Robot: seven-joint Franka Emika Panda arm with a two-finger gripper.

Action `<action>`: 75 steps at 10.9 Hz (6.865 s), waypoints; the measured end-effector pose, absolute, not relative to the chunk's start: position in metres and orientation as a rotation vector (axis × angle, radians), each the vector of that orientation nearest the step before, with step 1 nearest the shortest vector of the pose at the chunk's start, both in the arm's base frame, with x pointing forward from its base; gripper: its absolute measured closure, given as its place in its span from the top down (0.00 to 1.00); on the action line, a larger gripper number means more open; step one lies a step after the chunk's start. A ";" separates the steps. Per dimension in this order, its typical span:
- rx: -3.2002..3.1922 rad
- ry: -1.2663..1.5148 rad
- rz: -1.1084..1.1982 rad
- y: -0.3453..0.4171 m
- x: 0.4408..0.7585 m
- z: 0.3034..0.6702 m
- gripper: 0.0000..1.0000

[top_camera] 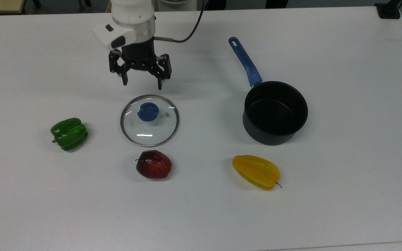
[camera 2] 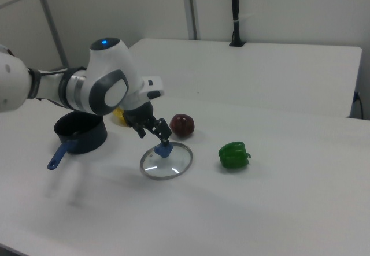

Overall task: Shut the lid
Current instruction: 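Close the gripper on the blue knob of the glass lid, then lift the lid and carry it over the black saucepan, then lower the lid onto the saucepan rim and open the gripper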

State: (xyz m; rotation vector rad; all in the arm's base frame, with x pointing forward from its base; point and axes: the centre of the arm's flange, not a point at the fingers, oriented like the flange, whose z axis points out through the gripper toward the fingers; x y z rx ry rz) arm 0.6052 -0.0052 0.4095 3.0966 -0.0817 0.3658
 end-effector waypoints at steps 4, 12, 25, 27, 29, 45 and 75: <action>3.075 -0.181 0.456 -0.004 0.623 0.367 1.00; 3.075 -0.202 0.464 0.002 0.636 0.341 0.91; 3.075 -0.195 0.471 0.006 0.638 0.343 0.62; 3.073 -0.196 0.465 0.006 0.638 0.350 0.62; 3.068 -0.197 0.477 0.006 0.637 0.371 0.62; 3.107 0.257 0.446 0.316 0.603 0.463 0.62; 3.114 0.322 0.498 0.350 0.608 0.425 0.61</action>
